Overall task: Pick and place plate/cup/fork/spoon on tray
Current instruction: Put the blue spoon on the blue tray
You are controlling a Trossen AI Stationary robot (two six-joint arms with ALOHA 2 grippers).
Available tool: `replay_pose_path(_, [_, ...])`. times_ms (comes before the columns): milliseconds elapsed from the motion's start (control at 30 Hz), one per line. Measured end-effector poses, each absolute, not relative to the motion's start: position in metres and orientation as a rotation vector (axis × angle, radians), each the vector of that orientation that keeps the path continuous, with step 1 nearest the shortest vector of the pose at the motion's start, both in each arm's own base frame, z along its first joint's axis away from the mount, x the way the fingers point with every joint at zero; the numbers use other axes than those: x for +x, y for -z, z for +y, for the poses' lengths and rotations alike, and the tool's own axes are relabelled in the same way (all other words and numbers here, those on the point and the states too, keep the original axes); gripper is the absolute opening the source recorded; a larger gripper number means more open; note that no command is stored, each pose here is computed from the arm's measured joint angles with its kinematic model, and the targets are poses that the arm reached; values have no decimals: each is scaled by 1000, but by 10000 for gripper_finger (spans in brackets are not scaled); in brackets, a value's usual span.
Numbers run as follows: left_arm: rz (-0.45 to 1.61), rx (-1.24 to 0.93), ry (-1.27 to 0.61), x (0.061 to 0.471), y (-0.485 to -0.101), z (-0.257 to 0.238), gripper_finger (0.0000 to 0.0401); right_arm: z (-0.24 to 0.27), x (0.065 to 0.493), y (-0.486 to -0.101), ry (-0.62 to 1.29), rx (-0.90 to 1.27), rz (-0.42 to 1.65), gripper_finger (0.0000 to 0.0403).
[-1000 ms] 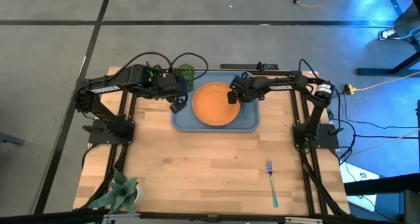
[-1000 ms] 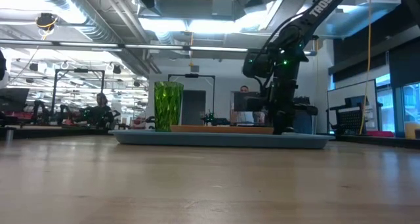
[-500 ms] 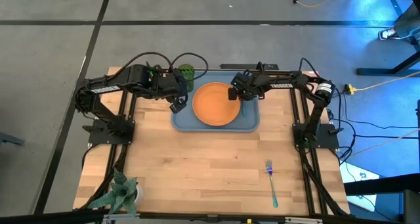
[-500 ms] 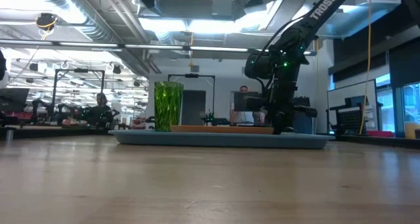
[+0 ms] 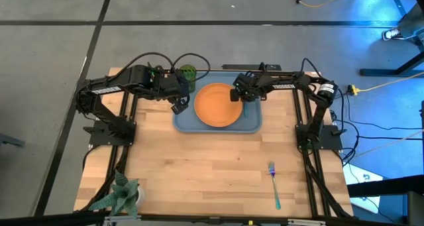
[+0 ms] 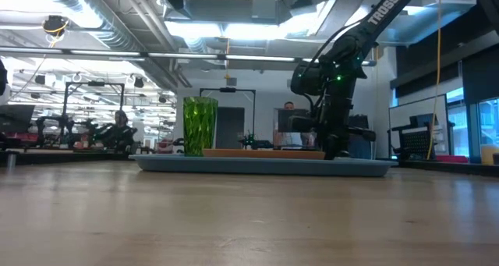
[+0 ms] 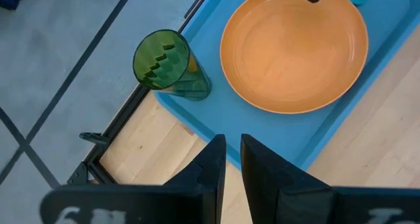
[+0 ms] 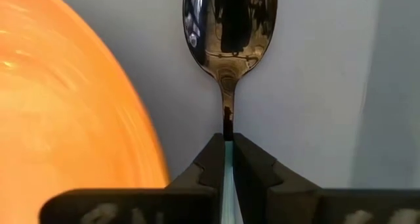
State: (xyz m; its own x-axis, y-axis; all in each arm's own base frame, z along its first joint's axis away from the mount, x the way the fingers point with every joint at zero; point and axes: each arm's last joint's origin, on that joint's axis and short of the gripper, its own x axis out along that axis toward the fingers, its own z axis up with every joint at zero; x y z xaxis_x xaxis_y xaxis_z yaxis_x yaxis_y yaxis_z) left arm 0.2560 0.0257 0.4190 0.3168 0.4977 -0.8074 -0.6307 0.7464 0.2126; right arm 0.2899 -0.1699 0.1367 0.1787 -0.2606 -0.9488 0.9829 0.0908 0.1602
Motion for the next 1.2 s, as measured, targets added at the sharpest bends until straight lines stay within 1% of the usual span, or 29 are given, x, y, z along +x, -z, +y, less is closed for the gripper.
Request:
replay_pose_path(100, [1002, -151, -746, 256, -419, 26, 41, -170, 290, -137, 1139, 1021, 929, 27])
replay_pose_path(333, [1002, -152, -746, 256, -419, 26, 41, -170, 290, -136, 1165, 1058, 908, 38])
replay_pose_path(1200, [1002, -152, -746, 256, -419, 26, 41, -168, 292, -144, 1148, 1065, 895, 39])
